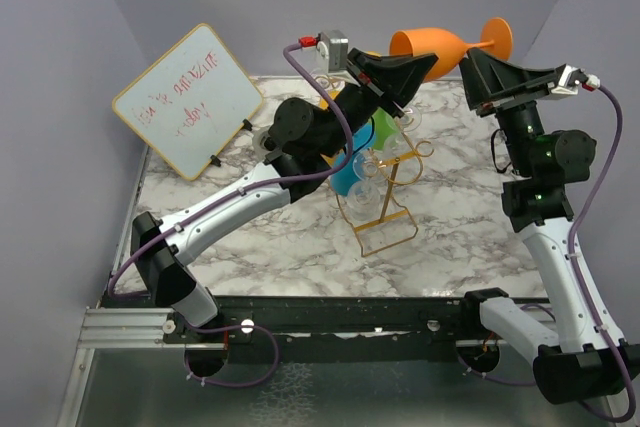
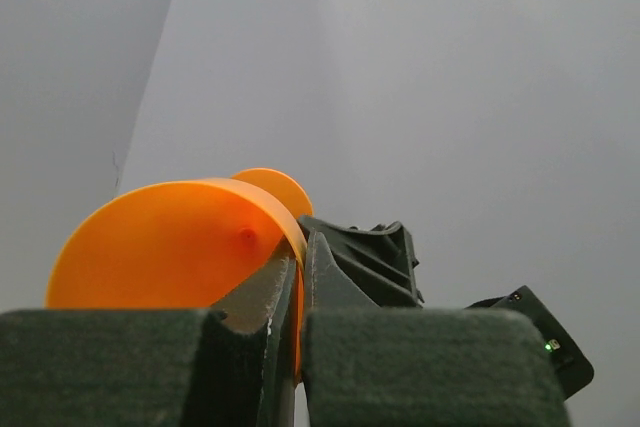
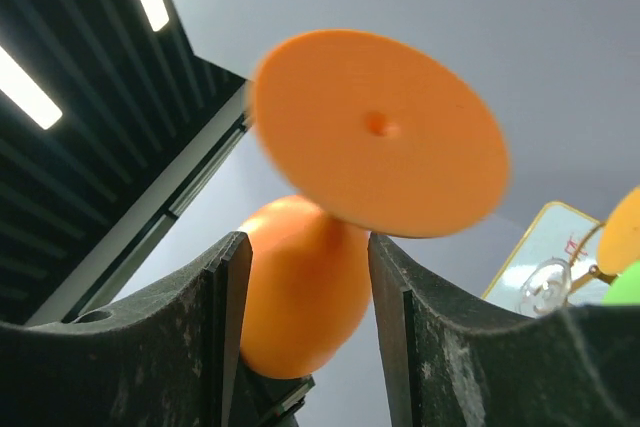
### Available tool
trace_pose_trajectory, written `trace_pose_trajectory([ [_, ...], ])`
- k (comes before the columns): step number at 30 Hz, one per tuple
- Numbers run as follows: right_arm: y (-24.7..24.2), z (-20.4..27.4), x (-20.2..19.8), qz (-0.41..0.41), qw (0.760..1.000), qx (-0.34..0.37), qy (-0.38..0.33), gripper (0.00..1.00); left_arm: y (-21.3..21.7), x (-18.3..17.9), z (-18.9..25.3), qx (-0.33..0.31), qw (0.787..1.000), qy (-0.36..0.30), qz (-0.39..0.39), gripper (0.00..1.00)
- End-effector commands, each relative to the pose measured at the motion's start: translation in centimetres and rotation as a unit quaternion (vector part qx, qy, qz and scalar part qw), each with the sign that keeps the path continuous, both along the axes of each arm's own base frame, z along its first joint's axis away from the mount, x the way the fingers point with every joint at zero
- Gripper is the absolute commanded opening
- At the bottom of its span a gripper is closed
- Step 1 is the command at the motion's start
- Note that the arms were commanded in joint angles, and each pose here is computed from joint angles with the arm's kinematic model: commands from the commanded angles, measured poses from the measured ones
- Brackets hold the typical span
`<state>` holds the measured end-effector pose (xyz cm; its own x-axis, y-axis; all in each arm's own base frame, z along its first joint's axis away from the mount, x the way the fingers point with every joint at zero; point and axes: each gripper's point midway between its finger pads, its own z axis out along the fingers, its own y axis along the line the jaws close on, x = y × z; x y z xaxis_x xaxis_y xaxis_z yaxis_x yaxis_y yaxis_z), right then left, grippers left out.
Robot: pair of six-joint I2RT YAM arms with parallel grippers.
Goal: Place the wine glass upside down on the wine glass rack
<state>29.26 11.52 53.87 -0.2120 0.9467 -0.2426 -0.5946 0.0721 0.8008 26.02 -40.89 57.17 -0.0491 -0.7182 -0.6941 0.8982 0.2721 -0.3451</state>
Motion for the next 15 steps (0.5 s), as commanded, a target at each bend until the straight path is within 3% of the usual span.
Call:
trace_pose_trajectory([
  [1,-0.8,-1.7,0.8,-0.012,0.998,0.023,0.057,0.55,0.6,-1.2,1.3,-0.019,0.999,-0.038,0.01,0.0],
  [11,-0.3,0.1,1.1,0.011,0.999,0.041,0.021,0.54,0.8,-2.1,0.5,-0.012,0.999,-0.04,-0.001,0.0],
  [15,0.1,0.1,1.3,0.029,0.998,0.045,0.015,0.39,0.5,-2.4,0.0,-0.007,0.999,-0.045,-0.009,0.0],
])
